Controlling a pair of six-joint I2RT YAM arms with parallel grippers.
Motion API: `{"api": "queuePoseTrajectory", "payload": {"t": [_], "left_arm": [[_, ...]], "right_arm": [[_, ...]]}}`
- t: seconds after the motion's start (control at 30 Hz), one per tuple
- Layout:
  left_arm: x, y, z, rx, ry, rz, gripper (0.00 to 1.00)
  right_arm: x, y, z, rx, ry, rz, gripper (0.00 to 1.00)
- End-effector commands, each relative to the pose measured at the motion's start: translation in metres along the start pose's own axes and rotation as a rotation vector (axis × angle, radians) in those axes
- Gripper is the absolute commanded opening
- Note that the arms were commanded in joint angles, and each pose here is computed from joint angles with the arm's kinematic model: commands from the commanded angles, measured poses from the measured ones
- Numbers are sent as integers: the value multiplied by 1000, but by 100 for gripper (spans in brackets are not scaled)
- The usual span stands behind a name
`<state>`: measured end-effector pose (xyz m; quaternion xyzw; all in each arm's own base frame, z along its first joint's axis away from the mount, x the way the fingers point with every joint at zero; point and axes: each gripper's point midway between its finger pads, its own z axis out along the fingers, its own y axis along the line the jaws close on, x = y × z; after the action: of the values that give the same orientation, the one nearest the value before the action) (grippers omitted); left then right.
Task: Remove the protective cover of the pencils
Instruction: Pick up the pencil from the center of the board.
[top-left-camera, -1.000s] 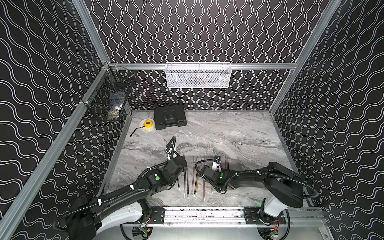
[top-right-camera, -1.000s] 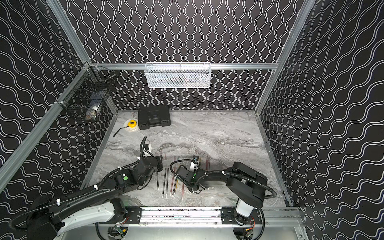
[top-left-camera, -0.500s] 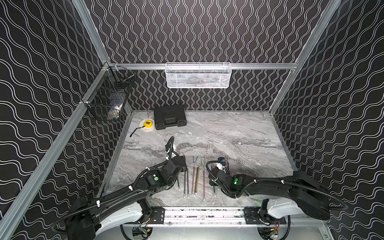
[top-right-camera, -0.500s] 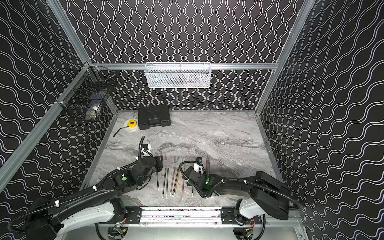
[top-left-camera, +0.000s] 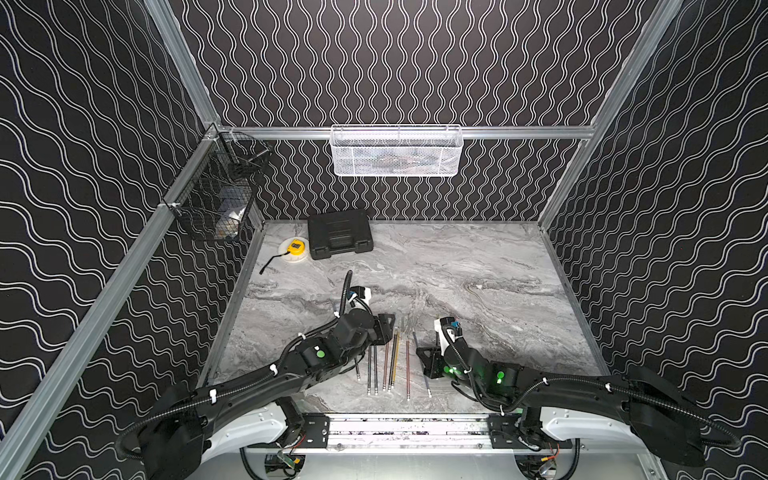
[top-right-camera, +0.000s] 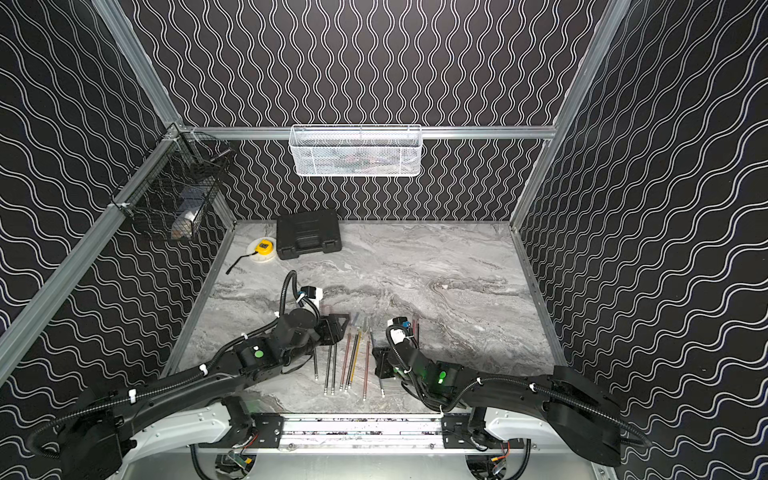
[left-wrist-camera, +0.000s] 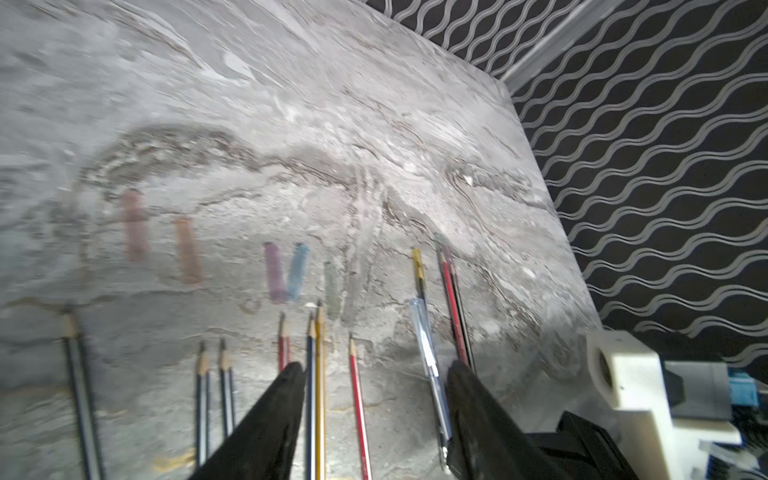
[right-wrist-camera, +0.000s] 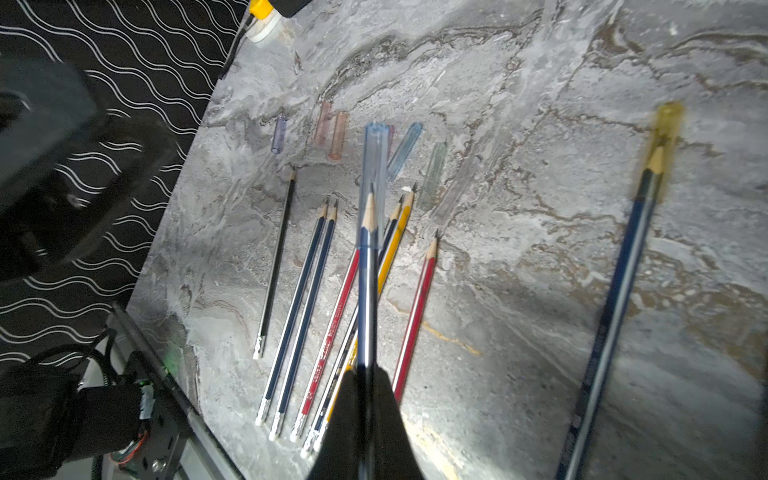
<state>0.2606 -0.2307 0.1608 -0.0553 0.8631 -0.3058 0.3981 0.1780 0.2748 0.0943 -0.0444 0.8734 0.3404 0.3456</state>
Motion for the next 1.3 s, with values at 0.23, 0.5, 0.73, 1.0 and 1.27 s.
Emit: {"api": "queuePoseTrajectory", "payload": {"t": [0.23, 0.5, 0.73, 1.0, 1.27], "left_arm": [[8, -37, 16, 169, 61, -27, 63], [12, -37, 21, 170, 77, -35, 64], [14, -36, 23, 169, 78, -36, 59], [13, -35, 23, 165, 76, -34, 45], [13, -34, 23, 161, 76, -39, 31]], "right_arm": [[-11, 26, -4, -117, -32, -1, 0], [-18, 41, -6, -159, -38, -9, 0], [-20, 52, -5, -186, -31, -16, 0], [-20, 60, -5, -206, -33, -21, 0], [-19, 66, -5, -220, -35, -29, 0]]}}
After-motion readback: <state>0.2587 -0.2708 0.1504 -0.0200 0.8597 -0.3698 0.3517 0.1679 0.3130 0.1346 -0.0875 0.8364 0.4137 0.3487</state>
